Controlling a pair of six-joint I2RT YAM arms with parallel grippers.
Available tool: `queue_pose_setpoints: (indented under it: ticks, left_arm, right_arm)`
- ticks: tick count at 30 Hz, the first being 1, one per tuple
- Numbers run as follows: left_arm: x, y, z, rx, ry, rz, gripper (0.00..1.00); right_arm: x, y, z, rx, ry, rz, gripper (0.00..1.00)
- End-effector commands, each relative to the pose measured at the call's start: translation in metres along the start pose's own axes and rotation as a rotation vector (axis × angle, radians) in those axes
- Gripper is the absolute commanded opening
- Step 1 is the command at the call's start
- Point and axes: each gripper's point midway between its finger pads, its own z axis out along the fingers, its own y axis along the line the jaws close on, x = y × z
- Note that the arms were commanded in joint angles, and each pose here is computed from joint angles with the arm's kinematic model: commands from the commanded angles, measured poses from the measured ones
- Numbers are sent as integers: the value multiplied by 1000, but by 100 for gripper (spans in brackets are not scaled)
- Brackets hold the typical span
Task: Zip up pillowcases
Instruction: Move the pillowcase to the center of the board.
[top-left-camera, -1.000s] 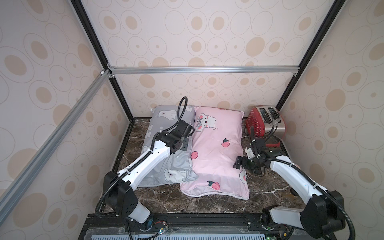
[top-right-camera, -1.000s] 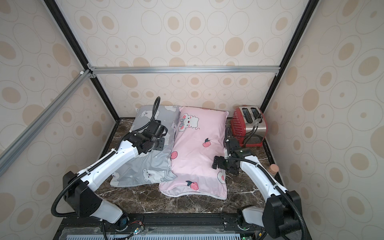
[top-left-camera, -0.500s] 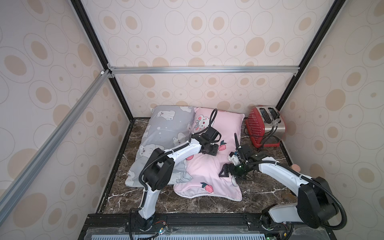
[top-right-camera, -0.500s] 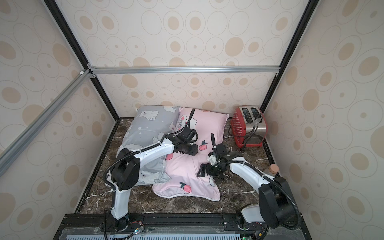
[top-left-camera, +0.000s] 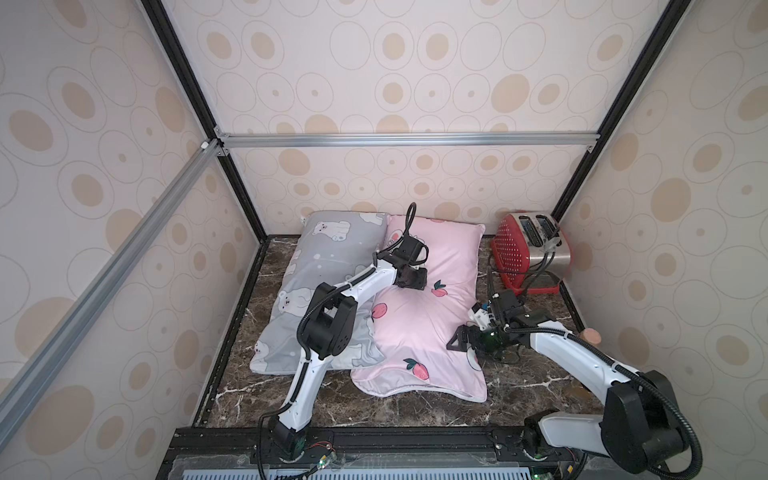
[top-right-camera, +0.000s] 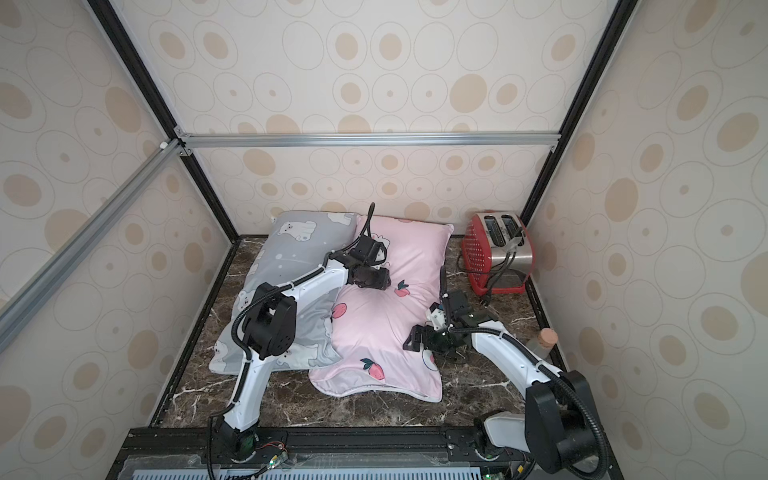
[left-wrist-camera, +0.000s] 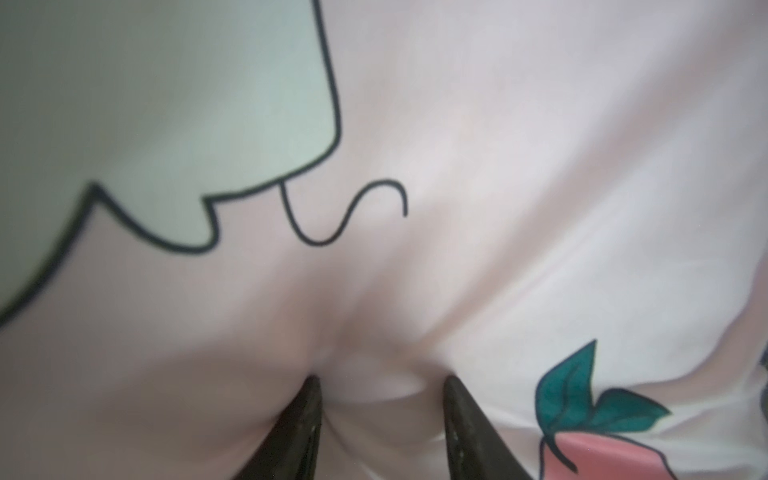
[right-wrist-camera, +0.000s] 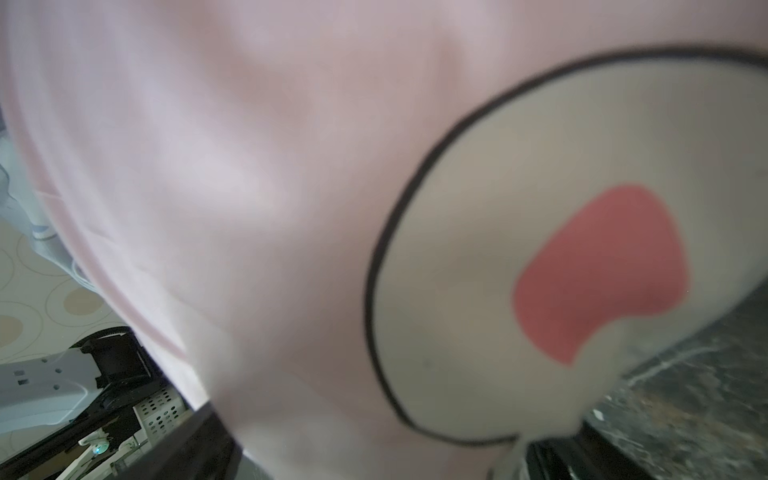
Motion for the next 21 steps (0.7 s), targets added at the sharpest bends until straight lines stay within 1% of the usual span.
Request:
queue_pose_setpoints:
  ticks: [1, 3, 6, 8, 10, 12, 14, 16, 18, 19, 21]
  left_arm:
    - [18, 71, 27, -171, 85, -25, 46]
    - [16, 79, 33, -175, 86, -40, 46]
    - [12, 89, 40, -188, 83, -46, 45]
    - [9, 91, 42, -186, 77, -44, 45]
    - [2, 85, 32, -163, 47, -39, 46]
    - [-10, 72, 8, -136, -5, -24, 50]
    - [-22, 55, -29, -121, -72, 13, 54]
    - [-27, 32, -70, -98, -121, 58, 59]
    - [-22, 12, -99, -76, -135, 93, 63]
    - [-14, 2, -109, -63, -121, 112, 64]
    - [7, -15, -116, -34, -82, 130, 64]
  right_arm:
    - [12, 1, 9, -52, 55, 12, 100]
    - [25, 3, 12, -83, 101, 29, 100]
    - [52, -3, 17, -28, 186, 42, 100]
    - [68, -1, 18, -4, 233, 19, 100]
    - [74, 9, 18, -19, 232, -21, 100]
    - [65, 14, 15, -29, 188, -29, 100]
    - [46, 11, 14, 13, 107, -18, 99]
    - [24, 14, 17, -11, 46, 8, 93]
    - [6, 17, 24, -21, 19, 10, 89]
    - [-4, 20, 28, -22, 10, 2, 88]
    - [-23, 30, 33, -50, -18, -20, 86]
